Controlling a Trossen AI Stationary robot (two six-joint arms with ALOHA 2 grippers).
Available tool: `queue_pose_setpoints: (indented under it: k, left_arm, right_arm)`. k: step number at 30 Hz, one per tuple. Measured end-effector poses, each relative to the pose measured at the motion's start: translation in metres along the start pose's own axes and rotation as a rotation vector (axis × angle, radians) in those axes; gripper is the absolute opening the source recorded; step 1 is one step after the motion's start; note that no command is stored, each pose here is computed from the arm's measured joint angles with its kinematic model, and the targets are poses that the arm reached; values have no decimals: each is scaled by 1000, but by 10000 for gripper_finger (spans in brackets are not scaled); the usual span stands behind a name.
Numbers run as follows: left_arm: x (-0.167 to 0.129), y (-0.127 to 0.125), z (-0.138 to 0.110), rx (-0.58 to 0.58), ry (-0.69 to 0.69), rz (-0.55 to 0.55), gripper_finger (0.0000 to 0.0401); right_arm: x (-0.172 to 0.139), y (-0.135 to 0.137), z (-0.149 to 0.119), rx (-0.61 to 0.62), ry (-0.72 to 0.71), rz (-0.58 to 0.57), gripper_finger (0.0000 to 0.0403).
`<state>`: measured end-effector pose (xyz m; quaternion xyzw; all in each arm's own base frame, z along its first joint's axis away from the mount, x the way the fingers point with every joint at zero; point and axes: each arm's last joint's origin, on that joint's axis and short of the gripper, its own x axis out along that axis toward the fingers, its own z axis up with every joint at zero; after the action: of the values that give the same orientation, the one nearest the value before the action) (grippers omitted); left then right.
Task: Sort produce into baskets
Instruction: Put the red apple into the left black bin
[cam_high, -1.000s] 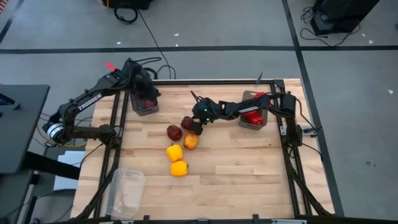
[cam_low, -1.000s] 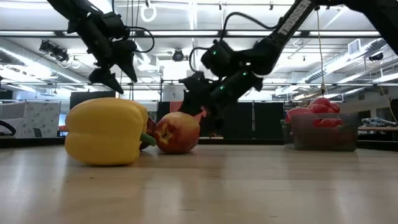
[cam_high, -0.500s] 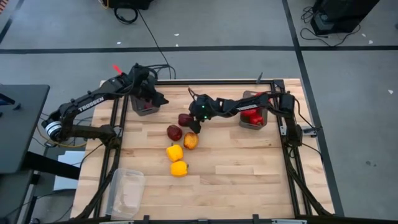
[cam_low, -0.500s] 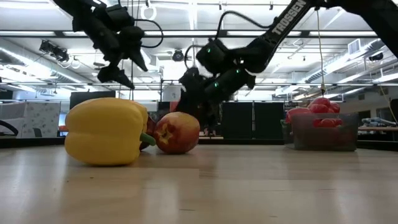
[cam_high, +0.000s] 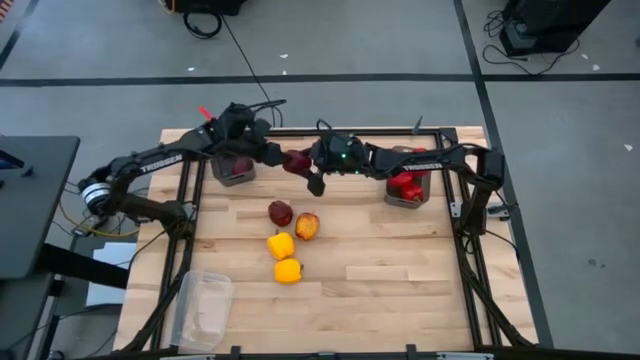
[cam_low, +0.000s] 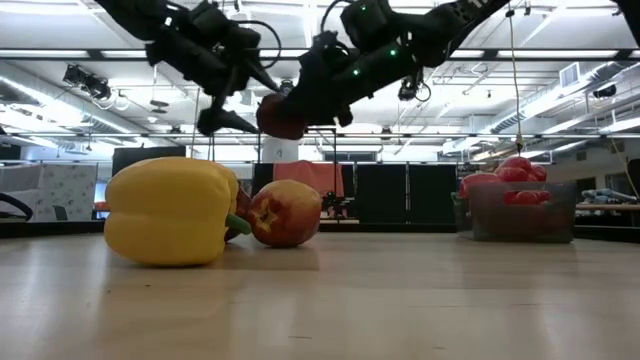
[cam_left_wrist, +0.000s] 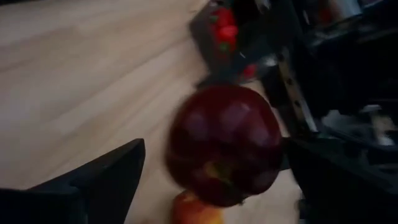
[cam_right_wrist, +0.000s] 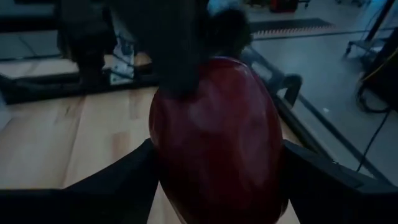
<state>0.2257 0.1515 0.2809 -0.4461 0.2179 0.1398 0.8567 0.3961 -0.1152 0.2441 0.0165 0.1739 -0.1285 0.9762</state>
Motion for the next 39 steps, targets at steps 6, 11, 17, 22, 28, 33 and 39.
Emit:
queue_pose_setpoints:
  k: [6,11,17,22,28,33,39]
  left_arm:
    - [31,-7,3,-6,-4,-121,398]
    - [40,-5,3,-1,6,-138,385]
    - [40,-3,4,-13,2,-127,306]
    - [24,19,0,-58,25,103,306]
    - [-28,33,-13,-14,55,442,306]
    - [-64,43,-28,32,104,814,306]
    - [-63,66,-41,72,176,913,342]
  right_arm:
    - [-6,-6,7,-2,-26,-15,302]
    - [-7,-4,8,-17,-27,-7,302]
    - [-7,0,8,7,-28,-23,324]
    - [-9,-2,1,208,59,-116,369]
    - [-11,-2,-14,353,207,-133,397]
    - [-11,4,-16,352,233,-85,397]
    - [-12,5,-18,449,271,-16,397]
